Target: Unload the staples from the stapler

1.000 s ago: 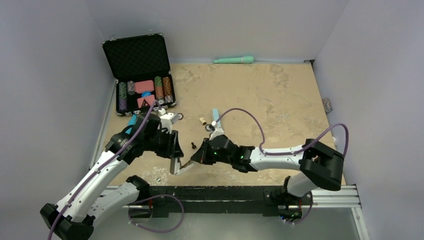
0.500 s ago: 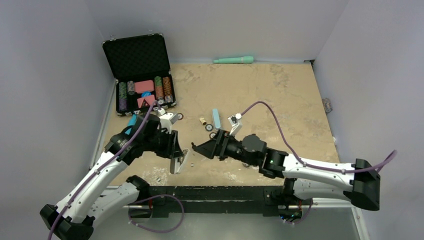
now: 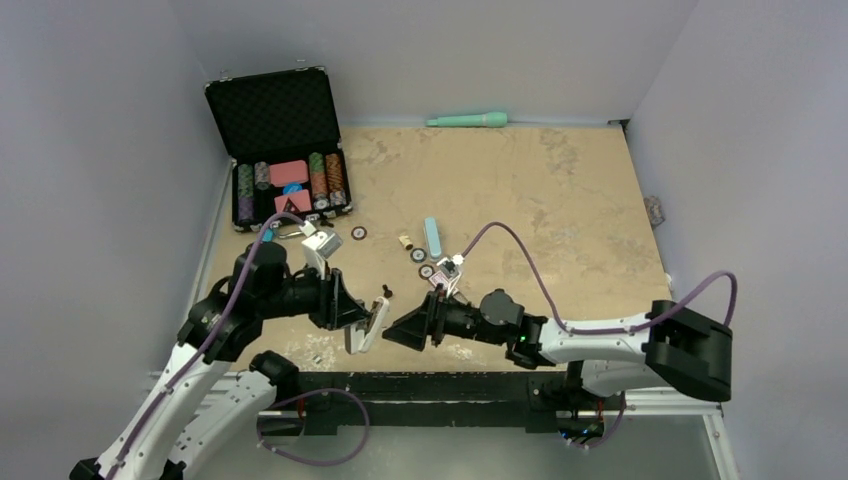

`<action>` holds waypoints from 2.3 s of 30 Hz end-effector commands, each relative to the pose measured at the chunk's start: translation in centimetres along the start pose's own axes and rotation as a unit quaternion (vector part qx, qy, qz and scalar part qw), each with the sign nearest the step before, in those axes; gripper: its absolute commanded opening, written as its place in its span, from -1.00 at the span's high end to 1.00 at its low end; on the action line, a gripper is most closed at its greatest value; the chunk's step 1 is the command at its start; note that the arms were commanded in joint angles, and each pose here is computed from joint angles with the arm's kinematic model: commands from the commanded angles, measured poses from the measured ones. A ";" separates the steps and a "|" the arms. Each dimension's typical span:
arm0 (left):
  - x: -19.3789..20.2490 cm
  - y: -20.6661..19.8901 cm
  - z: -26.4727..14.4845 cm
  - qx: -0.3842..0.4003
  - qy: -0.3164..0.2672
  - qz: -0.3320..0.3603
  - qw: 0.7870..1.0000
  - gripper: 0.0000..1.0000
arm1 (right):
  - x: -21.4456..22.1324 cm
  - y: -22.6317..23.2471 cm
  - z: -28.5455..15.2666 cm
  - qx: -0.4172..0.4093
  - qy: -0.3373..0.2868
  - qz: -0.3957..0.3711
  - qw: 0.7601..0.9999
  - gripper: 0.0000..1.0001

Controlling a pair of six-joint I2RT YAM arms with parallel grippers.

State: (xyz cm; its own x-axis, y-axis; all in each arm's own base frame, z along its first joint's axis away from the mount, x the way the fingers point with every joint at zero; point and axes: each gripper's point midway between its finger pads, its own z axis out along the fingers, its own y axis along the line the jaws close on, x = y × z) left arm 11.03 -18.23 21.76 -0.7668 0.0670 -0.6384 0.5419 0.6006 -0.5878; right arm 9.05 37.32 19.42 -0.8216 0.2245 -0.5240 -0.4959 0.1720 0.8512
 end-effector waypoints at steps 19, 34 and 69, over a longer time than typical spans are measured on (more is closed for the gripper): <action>-2.2 -1.8 -1.6 0.044 -0.072 0.037 0.996 1.00 | 1.4 9.1 5.3 -0.281 0.017 -0.080 0.956 -0.46; -2.3 -1.7 -1.8 0.041 -0.080 0.039 0.995 1.00 | 2.7 9.1 6.1 -0.289 0.035 -0.063 0.955 0.05; -3.5 1.8 -3.0 -0.074 -0.125 0.012 0.989 -1.00 | 2.0 4.0 6.9 -0.054 0.072 -0.035 0.995 1.00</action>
State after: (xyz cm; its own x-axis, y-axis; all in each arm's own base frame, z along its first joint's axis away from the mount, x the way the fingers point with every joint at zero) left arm 12.96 -15.98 23.29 -0.6810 -0.0645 -0.7295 0.5076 0.6763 -0.5337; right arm 6.31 45.14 20.07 -0.8267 0.0409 -0.5612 -0.5611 0.0135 0.8276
